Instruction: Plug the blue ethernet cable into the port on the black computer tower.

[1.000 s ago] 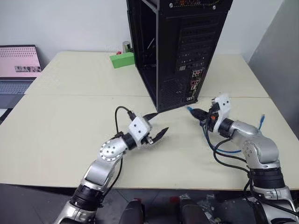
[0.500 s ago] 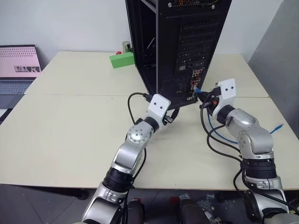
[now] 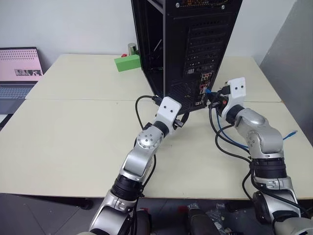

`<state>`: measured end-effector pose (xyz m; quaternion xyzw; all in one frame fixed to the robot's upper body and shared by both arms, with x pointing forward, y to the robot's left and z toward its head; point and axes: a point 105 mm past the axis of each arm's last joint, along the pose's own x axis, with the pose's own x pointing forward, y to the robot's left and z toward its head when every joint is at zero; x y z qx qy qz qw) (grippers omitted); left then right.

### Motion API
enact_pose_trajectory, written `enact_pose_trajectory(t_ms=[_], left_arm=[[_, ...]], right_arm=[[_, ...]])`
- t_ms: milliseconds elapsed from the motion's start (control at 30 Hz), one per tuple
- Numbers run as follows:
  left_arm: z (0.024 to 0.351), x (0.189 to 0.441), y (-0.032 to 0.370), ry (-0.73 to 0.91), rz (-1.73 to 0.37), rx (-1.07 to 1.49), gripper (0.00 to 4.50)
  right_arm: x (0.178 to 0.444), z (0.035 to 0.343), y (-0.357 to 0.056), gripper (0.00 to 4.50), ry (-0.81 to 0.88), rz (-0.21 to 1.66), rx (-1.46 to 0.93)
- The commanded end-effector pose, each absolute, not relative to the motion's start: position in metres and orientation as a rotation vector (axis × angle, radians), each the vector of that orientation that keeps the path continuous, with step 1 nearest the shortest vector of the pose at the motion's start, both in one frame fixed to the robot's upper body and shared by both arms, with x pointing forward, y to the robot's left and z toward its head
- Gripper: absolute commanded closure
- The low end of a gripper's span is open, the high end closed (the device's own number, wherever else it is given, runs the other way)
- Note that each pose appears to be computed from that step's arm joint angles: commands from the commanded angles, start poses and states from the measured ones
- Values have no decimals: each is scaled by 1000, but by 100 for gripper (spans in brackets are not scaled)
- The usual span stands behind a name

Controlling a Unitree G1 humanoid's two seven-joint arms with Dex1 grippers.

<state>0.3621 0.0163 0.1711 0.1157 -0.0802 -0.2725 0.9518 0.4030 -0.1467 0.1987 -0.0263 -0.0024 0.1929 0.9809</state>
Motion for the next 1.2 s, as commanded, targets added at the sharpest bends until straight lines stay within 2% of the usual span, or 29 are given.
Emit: enact_pose_trajectory(t_ms=[33, 1200], left_arm=[[180, 361, 16, -197, -556, 236, 90], [178, 360, 16, -191, -561, 238, 90]], right_arm=[[404, 221, -145, 450, -84, 391, -67], [414, 220, -141, 450, -68, 401, -96]])
